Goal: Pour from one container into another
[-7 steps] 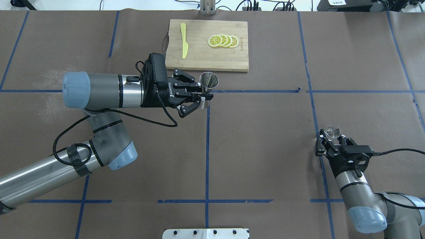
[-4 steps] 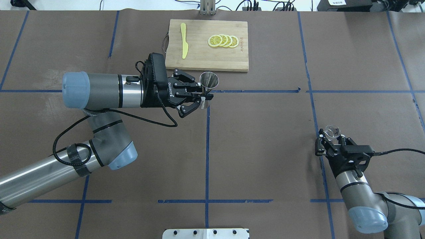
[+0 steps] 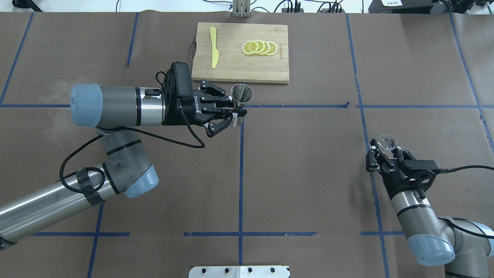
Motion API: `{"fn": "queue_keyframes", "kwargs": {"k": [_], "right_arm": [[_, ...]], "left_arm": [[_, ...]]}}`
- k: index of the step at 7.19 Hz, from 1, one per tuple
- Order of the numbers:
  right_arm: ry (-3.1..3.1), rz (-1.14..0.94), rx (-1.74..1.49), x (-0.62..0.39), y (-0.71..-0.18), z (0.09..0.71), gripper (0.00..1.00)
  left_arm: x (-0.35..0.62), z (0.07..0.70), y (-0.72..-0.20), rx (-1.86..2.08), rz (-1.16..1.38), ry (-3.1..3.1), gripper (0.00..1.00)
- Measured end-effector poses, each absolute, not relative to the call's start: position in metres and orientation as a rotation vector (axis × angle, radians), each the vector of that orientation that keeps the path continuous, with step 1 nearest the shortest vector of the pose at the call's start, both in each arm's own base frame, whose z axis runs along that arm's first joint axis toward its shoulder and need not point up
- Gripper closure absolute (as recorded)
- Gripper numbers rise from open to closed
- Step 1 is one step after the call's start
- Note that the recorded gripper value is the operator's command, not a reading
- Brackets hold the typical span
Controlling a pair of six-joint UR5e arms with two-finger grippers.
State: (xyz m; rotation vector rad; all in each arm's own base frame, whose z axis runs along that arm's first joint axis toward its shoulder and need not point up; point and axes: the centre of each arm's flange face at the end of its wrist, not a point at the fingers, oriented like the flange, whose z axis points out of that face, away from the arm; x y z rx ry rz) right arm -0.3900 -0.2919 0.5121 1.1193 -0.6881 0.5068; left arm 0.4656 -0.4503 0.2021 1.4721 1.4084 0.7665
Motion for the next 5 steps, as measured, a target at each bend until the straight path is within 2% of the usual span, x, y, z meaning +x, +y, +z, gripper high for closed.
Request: {"fn": "queue_keyframes", "kwargs": {"k": [5], "right_arm": [[-0.630, 0.391, 1.260, -0.373, -0.310, 0.468, 1.00]], "left_arm": [[0.466, 0.202, -0.450, 1.471, 0.767, 1.408, 1.00]]}}
